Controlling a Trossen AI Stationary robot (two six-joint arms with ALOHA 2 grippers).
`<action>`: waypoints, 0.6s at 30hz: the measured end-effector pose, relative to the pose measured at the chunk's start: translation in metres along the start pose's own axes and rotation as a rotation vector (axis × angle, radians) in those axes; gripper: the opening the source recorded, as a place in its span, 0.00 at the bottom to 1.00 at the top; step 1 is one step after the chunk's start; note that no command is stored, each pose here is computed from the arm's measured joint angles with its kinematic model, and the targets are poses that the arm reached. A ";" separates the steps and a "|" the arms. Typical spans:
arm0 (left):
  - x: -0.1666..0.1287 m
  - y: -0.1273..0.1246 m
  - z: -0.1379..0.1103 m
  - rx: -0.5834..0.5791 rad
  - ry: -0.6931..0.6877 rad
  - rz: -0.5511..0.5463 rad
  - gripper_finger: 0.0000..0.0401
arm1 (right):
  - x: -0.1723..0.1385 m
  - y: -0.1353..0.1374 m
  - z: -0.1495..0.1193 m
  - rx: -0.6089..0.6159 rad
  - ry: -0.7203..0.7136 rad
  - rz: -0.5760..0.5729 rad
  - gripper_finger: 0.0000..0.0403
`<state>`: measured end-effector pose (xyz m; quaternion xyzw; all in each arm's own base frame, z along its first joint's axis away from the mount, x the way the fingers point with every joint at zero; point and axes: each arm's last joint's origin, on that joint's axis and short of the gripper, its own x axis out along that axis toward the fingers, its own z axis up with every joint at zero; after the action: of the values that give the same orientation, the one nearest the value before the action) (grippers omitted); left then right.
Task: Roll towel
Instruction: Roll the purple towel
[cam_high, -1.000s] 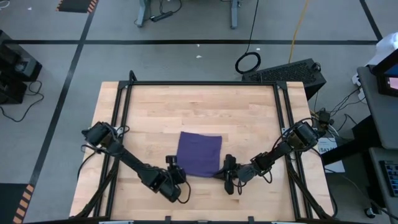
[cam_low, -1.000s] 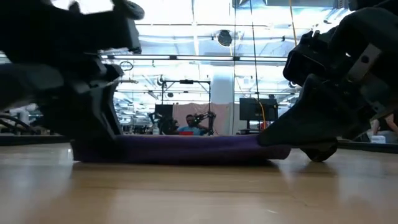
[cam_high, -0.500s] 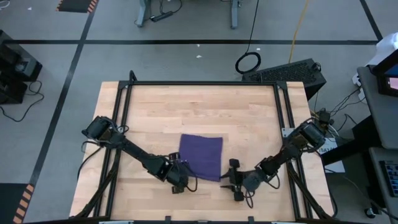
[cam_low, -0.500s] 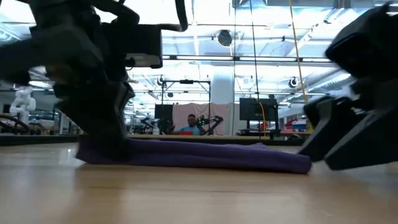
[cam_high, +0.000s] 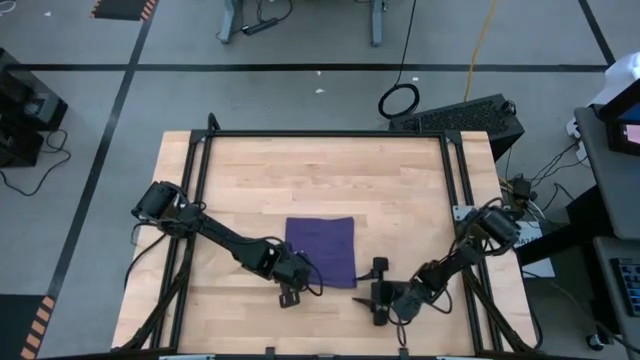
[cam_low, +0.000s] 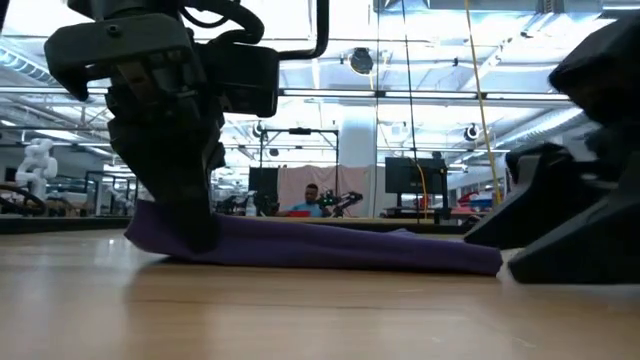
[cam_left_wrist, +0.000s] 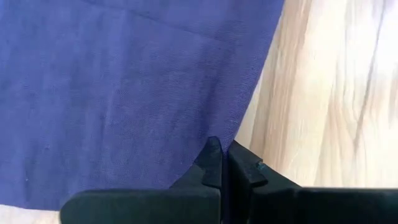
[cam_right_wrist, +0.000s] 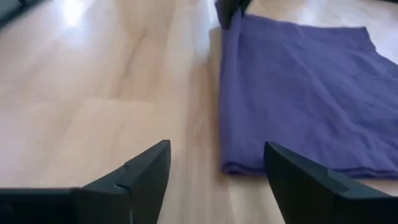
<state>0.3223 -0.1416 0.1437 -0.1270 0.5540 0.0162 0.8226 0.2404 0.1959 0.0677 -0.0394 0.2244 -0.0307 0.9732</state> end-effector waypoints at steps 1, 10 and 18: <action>0.000 0.000 0.000 0.000 0.000 0.000 0.00 | 0.002 -0.001 0.000 0.000 0.002 -0.006 0.60; 0.000 -0.003 -0.001 0.024 -0.004 -0.005 0.00 | 0.009 -0.006 0.003 -0.016 -0.011 -0.030 0.48; 0.000 -0.002 -0.001 0.057 -0.024 0.025 0.01 | 0.018 -0.016 0.005 0.032 0.033 0.044 0.38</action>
<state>0.3217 -0.1441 0.1441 -0.0966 0.5460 0.0122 0.8321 0.2587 0.1789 0.0660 -0.0183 0.2409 -0.0136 0.9703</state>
